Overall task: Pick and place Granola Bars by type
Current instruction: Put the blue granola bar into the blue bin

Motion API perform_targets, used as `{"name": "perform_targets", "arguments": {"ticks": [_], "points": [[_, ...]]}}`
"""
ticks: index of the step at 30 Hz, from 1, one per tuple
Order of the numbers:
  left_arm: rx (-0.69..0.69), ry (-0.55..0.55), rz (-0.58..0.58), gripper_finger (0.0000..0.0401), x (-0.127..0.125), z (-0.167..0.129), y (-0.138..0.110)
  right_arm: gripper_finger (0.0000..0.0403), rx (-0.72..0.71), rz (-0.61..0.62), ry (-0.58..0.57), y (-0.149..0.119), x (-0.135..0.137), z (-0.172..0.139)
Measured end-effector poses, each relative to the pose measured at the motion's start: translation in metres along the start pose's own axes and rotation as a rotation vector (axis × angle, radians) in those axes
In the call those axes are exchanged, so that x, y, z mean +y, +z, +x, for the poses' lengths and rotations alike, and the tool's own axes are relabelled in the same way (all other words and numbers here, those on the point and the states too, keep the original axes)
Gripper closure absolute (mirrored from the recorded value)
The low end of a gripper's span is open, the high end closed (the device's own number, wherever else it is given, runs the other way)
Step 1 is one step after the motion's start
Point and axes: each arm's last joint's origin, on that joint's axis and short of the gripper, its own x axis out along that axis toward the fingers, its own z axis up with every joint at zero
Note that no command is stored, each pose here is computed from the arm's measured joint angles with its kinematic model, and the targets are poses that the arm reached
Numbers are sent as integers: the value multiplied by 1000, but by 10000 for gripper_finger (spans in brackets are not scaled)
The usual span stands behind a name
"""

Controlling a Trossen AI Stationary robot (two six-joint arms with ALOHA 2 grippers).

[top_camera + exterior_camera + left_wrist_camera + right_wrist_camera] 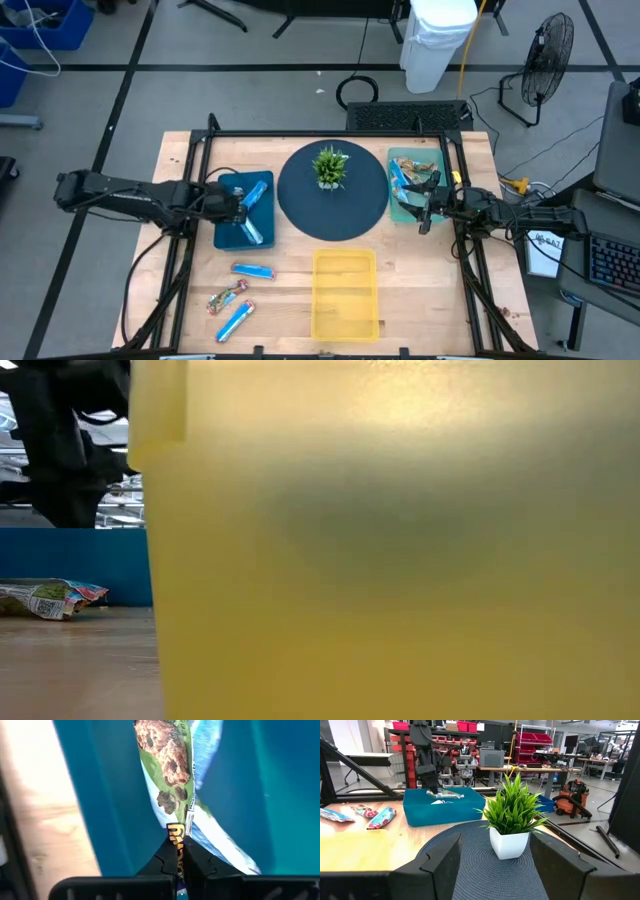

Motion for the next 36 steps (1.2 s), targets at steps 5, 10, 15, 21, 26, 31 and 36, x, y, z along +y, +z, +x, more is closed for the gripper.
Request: {"name": "perform_targets", "arguments": {"ticks": [5, 10, 15, 21, 26, 31, 36], "points": [[7, 91, -25, 392, 3, 8, 7, 177, 0, 0, 0, 0, 0, 0], [16, 153, -17, 392, 1, 15, 11, 177, 0, 0, 0, 0, 0, 0], [32, 188, -8, 389, 0, 21, 12, 177, 0, 0, 0, 0, 0, 0], [34, 195, -4, 377, 0, 22, 12, 177, 0, 0, 0, 0, 0, 0], [34, 195, -5, 374, 0, 22, 12, 177, 0, 0, 0, 0, 0, 0], [33, 194, -5, 372, 0, 22, 12, 177, 0, 0, 0, 0, 0, 0], [34, 194, 2, 371, 0, 22, 12, 177, 0, 0, 0, 0, 0, 0]]}}
